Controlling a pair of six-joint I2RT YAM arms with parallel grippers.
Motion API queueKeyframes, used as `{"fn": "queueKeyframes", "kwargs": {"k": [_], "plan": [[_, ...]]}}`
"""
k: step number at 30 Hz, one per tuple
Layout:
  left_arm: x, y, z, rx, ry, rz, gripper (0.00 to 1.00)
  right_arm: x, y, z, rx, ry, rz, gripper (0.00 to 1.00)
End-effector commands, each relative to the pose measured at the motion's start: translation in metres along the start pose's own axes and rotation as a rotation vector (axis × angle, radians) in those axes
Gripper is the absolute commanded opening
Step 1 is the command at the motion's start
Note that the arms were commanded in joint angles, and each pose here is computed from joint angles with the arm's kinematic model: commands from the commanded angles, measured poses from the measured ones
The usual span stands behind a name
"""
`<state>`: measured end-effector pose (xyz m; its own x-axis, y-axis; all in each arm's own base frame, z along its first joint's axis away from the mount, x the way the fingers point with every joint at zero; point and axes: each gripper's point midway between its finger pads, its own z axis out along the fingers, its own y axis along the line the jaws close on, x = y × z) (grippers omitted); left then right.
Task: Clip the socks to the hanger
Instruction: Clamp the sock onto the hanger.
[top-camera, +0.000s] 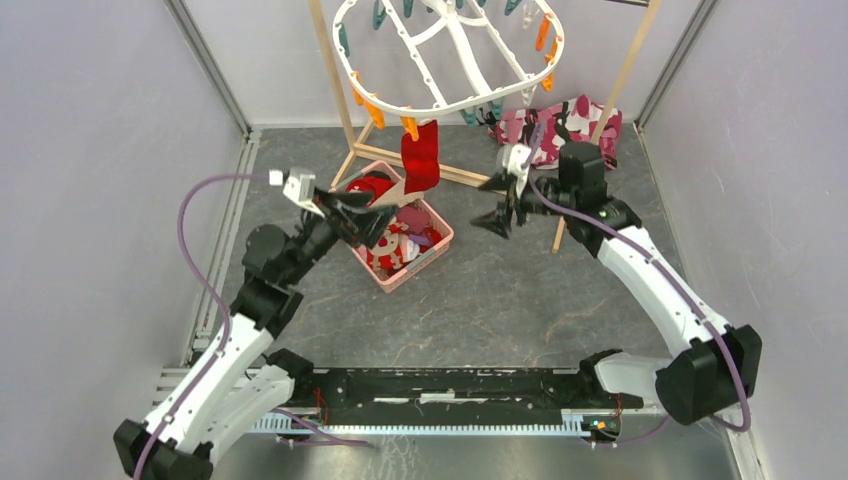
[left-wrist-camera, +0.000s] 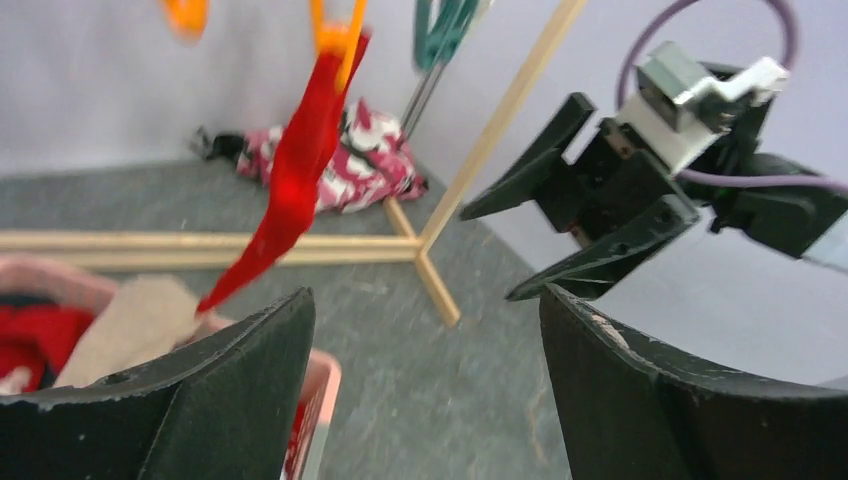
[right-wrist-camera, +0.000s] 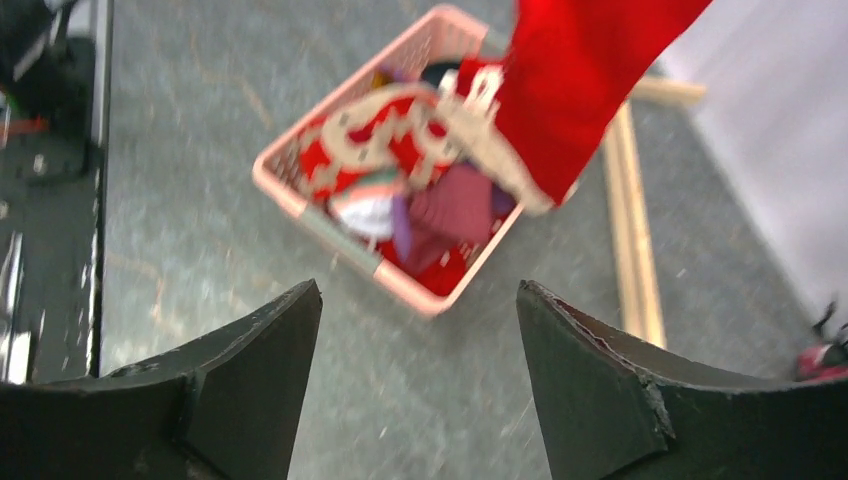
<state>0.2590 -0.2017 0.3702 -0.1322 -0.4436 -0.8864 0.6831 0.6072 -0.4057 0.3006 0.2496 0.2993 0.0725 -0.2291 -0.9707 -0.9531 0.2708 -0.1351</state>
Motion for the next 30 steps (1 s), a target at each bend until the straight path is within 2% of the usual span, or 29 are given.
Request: {"fn": "queueKeyframes", "kwargs": {"k": [1, 3, 5, 12, 23, 30], "plan": [[0.064, 0.042, -0.035, -0.152, 0.111, 0.011, 0.88, 0.06, 0.042, -0.025, -0.112, 0.111, -0.125, 0.8], [0.087, 0.061, -0.048, -0.234, 0.136, -0.02, 0.85, 0.08, 0.052, -0.033, -0.117, 0.124, -0.131, 0.8], [0.102, 0.075, -0.056, -0.295, 0.145, -0.061, 0.78, 0.089, 0.053, -0.04, -0.106, 0.13, -0.144, 0.81], [0.115, 0.107, -0.059, -0.466, 0.157, -0.102, 0.6, 0.104, 0.053, -0.044, -0.12, 0.158, -0.13, 0.81], [0.133, 0.138, -0.035, -0.57, 0.198, -0.12, 0.55, 0.107, 0.051, -0.047, -0.108, 0.172, -0.145, 0.8], [0.13, 0.15, -0.026, -0.605, 0.172, -0.096, 0.56, 0.109, 0.053, -0.047, -0.123, 0.178, -0.14, 0.79]]}}
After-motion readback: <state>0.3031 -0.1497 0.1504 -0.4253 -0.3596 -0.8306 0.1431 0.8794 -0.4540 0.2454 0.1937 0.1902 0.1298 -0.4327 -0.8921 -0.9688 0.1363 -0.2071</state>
